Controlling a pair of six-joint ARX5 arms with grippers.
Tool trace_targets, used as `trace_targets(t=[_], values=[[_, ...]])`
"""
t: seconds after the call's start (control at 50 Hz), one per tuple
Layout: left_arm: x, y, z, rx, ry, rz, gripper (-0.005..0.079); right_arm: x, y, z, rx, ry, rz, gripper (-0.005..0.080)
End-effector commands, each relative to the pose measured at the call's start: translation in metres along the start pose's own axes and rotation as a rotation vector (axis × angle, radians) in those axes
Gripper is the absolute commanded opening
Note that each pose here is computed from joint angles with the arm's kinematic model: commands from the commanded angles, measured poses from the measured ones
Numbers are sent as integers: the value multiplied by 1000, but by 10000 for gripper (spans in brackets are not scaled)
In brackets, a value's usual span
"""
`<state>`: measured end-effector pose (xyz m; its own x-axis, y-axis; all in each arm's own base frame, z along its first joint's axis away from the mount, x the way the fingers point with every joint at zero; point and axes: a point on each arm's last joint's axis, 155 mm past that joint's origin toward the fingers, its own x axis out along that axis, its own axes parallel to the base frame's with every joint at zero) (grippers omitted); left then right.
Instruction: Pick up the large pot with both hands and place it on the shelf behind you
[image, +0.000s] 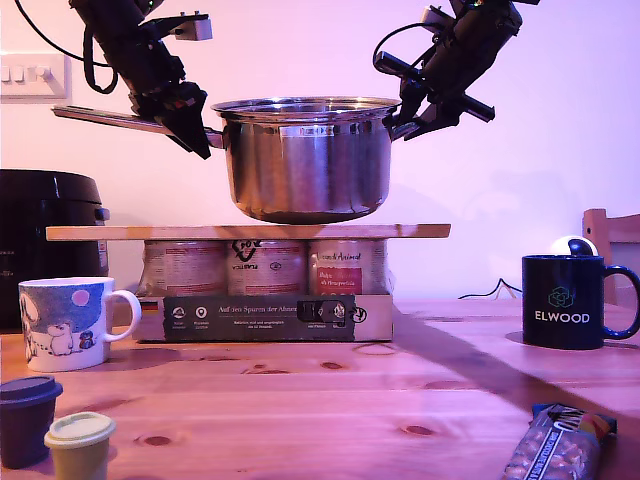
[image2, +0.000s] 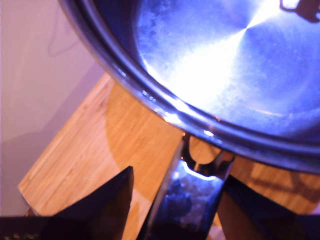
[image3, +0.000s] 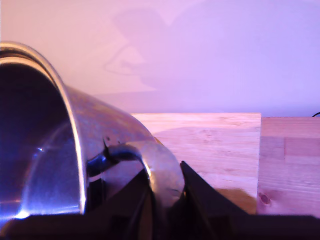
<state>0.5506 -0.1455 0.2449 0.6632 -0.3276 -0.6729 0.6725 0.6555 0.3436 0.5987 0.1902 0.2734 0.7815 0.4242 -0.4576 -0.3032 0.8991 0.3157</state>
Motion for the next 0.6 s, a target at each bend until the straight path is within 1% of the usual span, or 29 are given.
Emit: trace_targets(t=[0.0, 0.12, 0.26, 0.4, 0.52, 0.58], values=[[-16, 41, 18, -14, -80, 113, 434, 35, 9, -69, -93, 170, 41, -13], [-19, 39, 25, -16, -97, 114, 431, 33, 7, -70, -63, 184, 33, -13], [-19, 37, 24, -20, -89, 107, 430, 26, 13, -65, -29, 192, 64, -5], [-19, 34, 18, -24, -69, 97, 430, 21, 15, -60, -28, 195, 68, 76], [-19, 35, 19, -23, -69, 100, 430, 19, 17, -58, -26, 199, 80, 93], [-19, 35, 19, -23, -68, 100, 430, 19, 20, -59, -24, 202, 95, 122]])
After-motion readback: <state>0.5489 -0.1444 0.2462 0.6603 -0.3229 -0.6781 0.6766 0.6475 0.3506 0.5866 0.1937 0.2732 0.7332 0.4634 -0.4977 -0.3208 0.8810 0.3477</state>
